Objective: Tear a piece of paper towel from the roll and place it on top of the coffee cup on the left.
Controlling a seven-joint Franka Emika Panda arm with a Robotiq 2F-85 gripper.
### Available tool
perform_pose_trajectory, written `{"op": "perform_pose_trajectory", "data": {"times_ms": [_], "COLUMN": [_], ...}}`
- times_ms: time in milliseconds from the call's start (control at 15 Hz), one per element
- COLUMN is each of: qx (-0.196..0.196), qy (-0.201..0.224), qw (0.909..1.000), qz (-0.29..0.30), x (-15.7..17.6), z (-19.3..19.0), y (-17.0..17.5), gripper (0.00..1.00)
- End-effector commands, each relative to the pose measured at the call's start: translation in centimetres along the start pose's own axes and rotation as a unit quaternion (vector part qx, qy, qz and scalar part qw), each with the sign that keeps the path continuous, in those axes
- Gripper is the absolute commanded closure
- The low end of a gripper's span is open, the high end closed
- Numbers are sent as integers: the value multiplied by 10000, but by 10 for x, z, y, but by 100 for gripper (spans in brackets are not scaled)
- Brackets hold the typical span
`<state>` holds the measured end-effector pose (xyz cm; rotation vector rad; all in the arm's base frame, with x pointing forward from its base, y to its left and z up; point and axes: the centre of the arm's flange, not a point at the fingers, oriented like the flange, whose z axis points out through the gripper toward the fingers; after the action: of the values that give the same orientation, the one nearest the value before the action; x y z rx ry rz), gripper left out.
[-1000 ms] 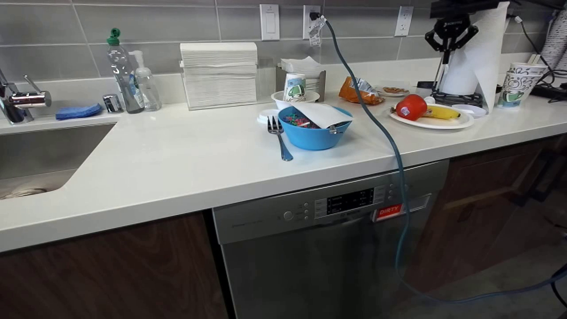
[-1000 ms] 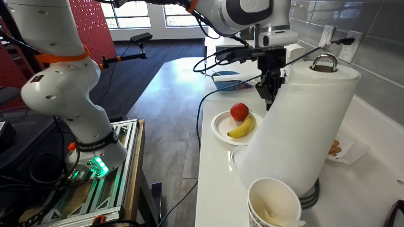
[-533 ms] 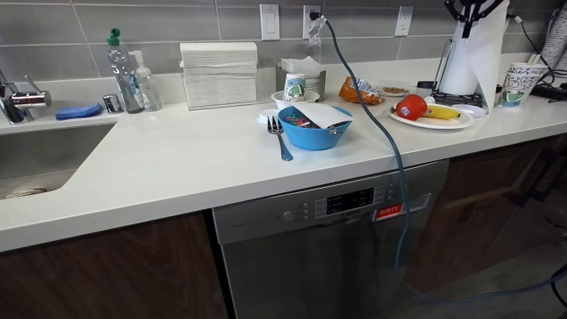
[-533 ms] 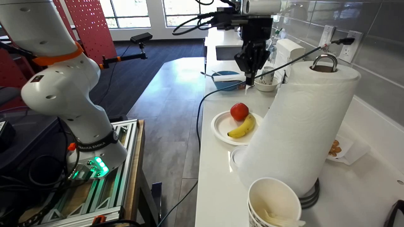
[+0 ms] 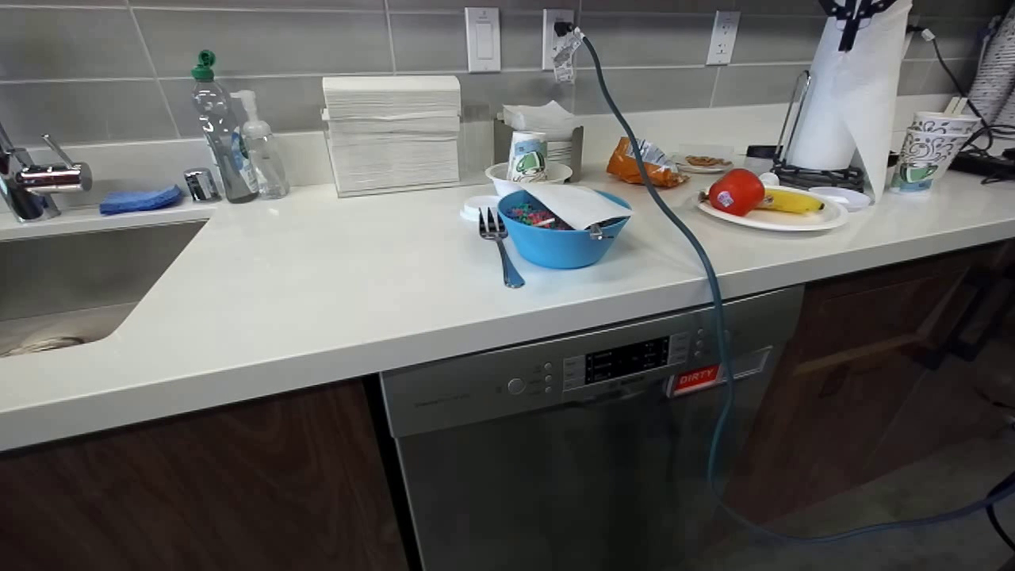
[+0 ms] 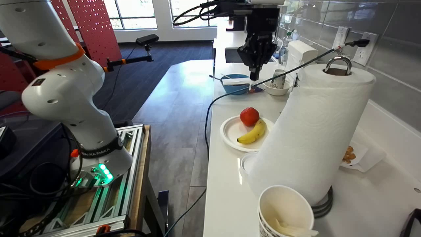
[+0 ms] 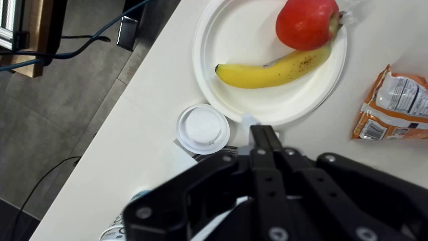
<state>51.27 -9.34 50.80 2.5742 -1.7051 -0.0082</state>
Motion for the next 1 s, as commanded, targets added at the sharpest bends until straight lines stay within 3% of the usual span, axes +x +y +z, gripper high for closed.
{"op": "perform_pose_trajectory", "data": {"times_ms": [0, 333, 533, 733, 933], "qx": [108, 134, 323, 418, 628], "qy": [-192, -265, -433, -451, -528], "qw": [9998, 9995, 9967, 9930, 9867], "qz": [-23, -55, -609, -1012, -1406], "x": [-6, -6, -23, -58, -115], "z": [0, 0, -5, -15, -35], "y": [8, 5, -9, -41, -85], "gripper": [100, 100, 100, 100, 100]}}
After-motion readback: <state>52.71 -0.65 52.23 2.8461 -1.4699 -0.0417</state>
